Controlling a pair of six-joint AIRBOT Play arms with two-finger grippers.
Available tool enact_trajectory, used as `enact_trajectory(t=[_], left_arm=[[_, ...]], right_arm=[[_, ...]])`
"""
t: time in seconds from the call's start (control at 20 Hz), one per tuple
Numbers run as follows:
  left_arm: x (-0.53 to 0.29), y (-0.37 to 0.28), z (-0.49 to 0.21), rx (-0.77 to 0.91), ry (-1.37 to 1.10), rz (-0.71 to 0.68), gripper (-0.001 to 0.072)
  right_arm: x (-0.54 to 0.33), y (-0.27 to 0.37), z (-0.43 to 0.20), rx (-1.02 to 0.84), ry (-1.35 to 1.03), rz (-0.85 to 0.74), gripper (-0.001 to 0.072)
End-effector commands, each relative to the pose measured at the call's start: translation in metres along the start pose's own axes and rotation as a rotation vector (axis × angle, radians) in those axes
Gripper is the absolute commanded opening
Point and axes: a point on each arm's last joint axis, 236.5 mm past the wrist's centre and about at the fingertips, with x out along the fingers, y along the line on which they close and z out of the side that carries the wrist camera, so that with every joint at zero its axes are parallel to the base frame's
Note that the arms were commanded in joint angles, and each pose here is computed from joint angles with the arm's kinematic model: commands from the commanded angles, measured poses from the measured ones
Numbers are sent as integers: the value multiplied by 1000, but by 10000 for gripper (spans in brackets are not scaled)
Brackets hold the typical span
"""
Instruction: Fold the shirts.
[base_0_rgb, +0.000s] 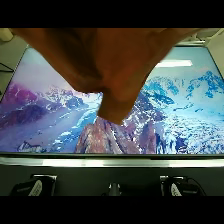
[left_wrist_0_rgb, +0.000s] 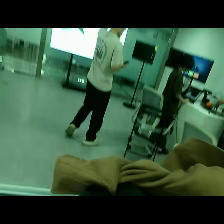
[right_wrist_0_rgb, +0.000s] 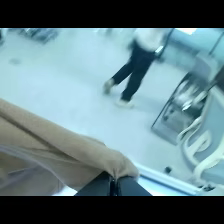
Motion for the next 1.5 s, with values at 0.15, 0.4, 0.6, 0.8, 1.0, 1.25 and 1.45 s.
enact_trajectory(t=[0.15, 0.4, 0.6, 0.8, 1.0, 1.25, 1.45], left_arm=[[-56, -34, 38, 79, -133, -14, 26], [-27, 9, -48, 55, 208, 74, 26], [-7, 72, -203, -70, 640, 142, 26], [7, 123, -358, -188, 859, 180, 26], [52, 130, -426, -229, 842, 147, 26], [121, 164, -460, -241, 836, 209, 26], [163, 183, -509, -318, 911, 233, 27]], right_arm=[[-47, -17, 36, -20, -88, -98, 20], [7, 4, -58, -11, 280, 50, 20], [69, 56, -206, 44, 748, 358, 20], [141, 101, -348, 165, 951, 499, 20], [214, 124, -413, 318, 902, 483, 21], [264, 106, -440, 344, 796, 341, 22], [273, 107, -456, 396, 808, 304, 22]])
